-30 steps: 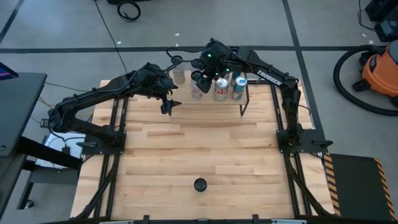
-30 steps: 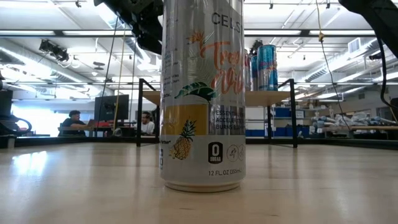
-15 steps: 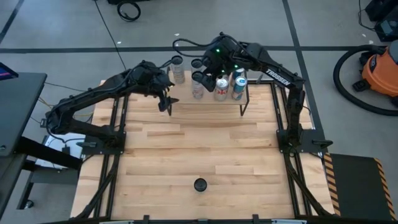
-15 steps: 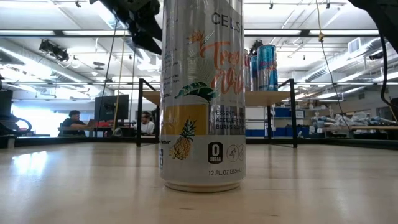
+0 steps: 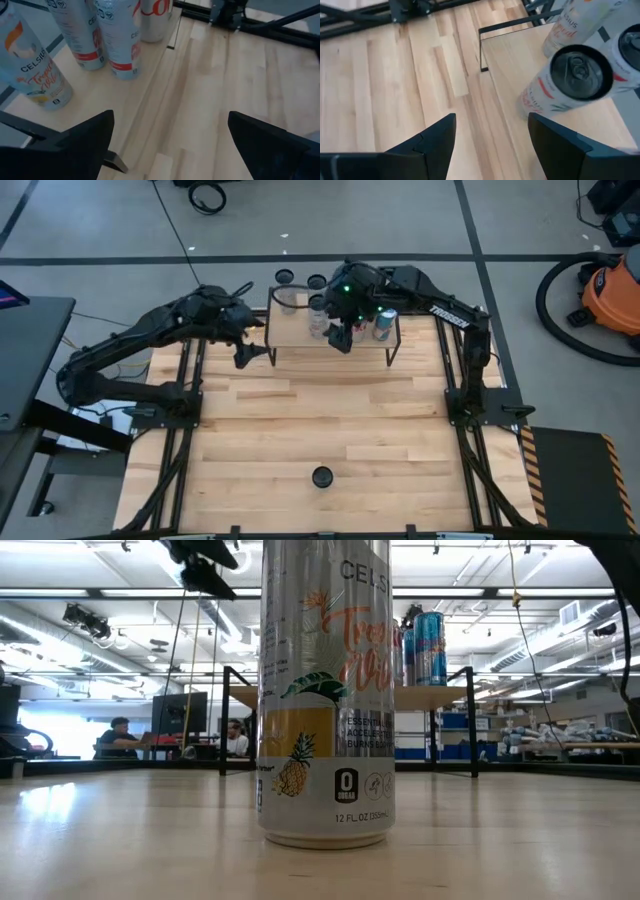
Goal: Place canned beverage on shelf
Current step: Put the white soda can aligned with the other white soda can on the shelf
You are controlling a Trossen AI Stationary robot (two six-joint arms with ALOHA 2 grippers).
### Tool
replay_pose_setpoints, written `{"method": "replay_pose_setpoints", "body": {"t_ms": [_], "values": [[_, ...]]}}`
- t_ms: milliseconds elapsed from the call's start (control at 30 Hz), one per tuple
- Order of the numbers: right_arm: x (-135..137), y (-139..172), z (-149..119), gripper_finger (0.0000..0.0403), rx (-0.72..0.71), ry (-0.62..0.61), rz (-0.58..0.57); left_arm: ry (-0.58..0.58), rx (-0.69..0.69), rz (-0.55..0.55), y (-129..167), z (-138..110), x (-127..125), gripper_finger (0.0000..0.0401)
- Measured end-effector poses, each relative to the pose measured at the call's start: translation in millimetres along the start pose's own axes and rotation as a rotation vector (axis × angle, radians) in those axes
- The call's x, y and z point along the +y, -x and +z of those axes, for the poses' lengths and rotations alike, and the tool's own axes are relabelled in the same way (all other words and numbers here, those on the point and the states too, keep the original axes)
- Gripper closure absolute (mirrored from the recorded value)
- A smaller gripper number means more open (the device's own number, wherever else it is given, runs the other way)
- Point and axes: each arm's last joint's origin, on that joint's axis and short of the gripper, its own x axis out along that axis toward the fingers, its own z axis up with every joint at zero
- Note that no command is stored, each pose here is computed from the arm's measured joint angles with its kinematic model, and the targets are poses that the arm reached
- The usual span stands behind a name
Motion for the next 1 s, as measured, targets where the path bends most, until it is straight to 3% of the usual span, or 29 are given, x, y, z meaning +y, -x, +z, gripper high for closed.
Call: {"method": "replay_pose_setpoints", "body": {"t_ms": [100,467,800,1000], "values": [[6,0,0,0.0147,-0.001,-0.028,0.004,0.014,-0.011,-0.013,11,-2,-5,0.0007],[17,-1,0,0.0147,0.022,-0.103,0.215,0.025,0.036,-0.055,30,-14,-17,0.0007],[45,0,-3,0.0137,0.013,0.069,0.295,0.062,0.036,-0.056,31,-14,-18,0.0007],[71,2,-7,0.0114,0.033,0.053,0.31,0.062,0.036,-0.049,31,-14,-17,0.0007]]}}
